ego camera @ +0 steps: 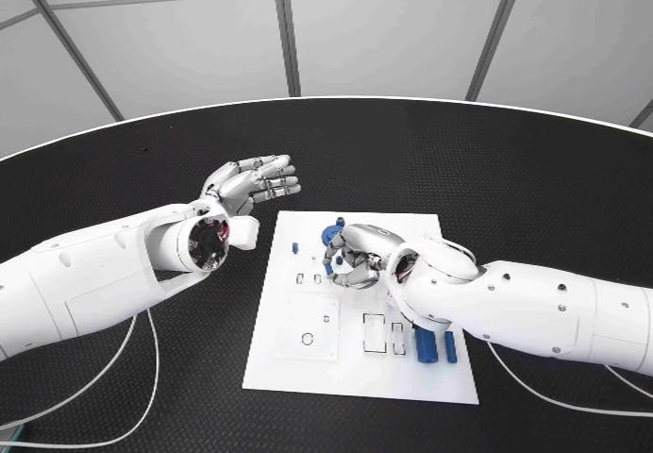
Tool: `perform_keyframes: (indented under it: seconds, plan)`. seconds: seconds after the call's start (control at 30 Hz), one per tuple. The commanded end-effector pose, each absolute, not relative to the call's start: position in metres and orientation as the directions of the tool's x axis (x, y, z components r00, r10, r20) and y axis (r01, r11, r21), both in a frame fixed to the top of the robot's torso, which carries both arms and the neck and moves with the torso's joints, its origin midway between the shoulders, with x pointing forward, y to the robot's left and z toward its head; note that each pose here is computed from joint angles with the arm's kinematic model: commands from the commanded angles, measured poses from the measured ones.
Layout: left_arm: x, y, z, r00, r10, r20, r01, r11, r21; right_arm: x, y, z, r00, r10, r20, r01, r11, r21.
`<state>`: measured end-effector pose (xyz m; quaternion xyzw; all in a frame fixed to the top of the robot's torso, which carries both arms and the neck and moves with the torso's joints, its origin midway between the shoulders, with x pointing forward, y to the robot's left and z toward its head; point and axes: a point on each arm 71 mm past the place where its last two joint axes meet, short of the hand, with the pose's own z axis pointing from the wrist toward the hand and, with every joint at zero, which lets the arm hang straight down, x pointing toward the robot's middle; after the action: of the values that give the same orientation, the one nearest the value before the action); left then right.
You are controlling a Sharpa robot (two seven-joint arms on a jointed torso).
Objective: Assemble the parts on the task board
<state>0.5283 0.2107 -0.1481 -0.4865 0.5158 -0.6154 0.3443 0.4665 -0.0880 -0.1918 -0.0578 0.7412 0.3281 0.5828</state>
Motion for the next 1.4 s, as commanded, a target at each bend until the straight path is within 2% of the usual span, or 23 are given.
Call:
perform_keyframes:
  seconds: [0.03,0.87,1.4]
  plan:
    - [0.528,0.210,-0.148,-0.290,-0.925,0.244,-0.078,-0.231,-0.970,0.464,-0.084,-0.196,-0.314,0.286,-0.905,-0.477,0.777,0.411]
    - [0.528,0.211,-0.148,-0.290,-0.925,0.244,-0.080,-0.231,-0.970,0.463,-0.081,-0.208,-0.339,0.255,-0.906,-0.460,0.795,0.396]
    - [0.528,0.212,-0.148,-0.291,-0.925,0.244,-0.081,-0.231,-0.970,0.466,-0.083,-0.209,-0.307,0.225,-0.925,-0.467,0.811,0.352]
